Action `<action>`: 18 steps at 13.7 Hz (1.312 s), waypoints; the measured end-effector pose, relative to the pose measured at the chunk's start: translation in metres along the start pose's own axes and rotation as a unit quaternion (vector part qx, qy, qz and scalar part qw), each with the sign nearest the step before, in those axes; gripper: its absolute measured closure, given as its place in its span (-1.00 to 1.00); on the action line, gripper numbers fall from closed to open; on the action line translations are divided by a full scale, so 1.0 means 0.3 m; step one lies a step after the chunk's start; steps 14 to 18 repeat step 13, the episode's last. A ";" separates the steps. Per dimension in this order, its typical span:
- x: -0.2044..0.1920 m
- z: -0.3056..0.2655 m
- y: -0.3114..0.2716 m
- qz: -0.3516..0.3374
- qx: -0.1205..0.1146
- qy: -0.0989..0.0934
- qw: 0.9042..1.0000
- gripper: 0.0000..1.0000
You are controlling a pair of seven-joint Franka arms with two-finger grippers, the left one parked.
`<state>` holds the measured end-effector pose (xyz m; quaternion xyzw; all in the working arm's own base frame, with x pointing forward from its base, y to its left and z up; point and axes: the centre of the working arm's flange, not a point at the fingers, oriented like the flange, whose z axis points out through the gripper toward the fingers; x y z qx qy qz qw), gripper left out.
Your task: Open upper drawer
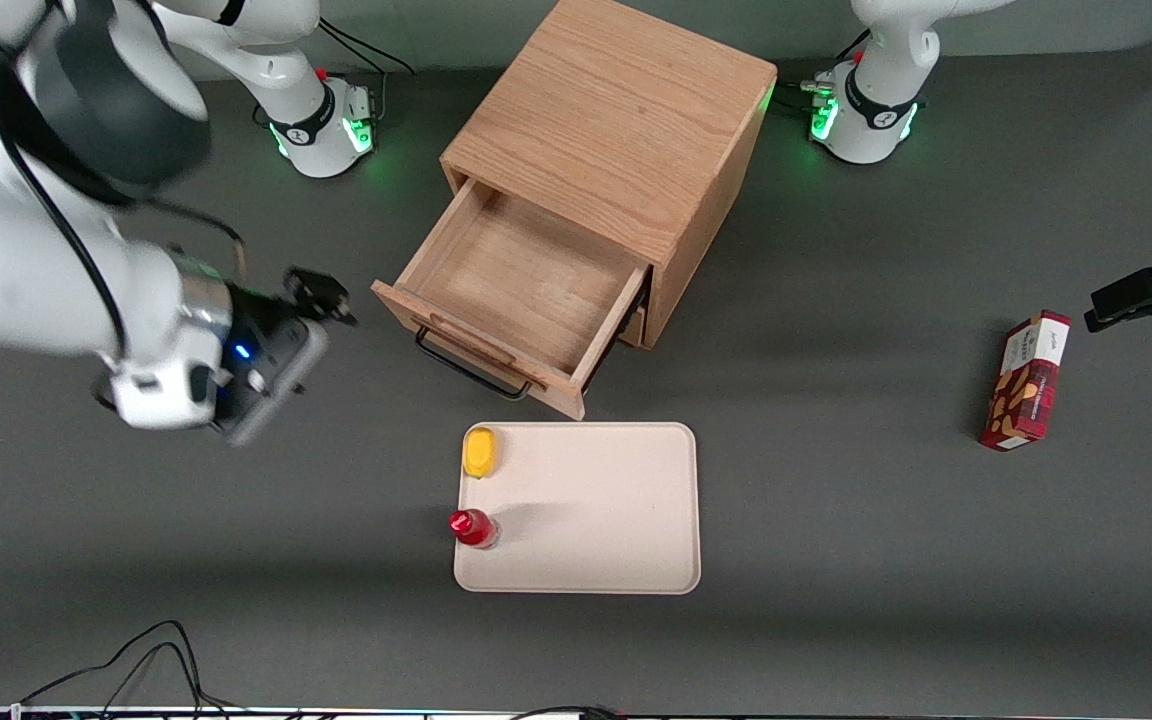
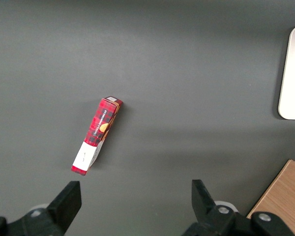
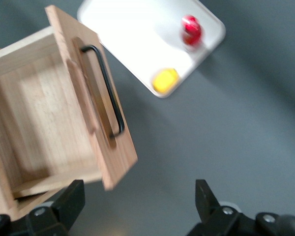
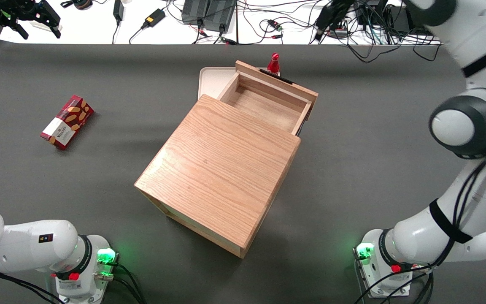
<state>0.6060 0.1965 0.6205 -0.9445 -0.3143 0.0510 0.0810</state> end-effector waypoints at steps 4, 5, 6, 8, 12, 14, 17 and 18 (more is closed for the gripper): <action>-0.330 -0.293 0.051 0.195 -0.051 0.000 0.980 -1.00; -0.414 -0.317 0.063 0.223 -0.053 -0.020 0.973 -1.00; -0.477 -0.315 0.078 0.244 -0.054 -0.034 0.968 -1.00; -0.562 -0.253 0.112 0.277 -0.058 -0.040 0.958 -1.00; -0.715 -0.063 0.134 0.308 -0.068 -0.015 0.949 -1.00; -0.736 -0.042 0.141 0.312 -0.068 -0.012 0.948 -1.00; -0.736 -0.042 0.141 0.312 -0.068 -0.012 0.948 -1.00; -0.736 -0.042 0.141 0.312 -0.068 -0.012 0.948 -1.00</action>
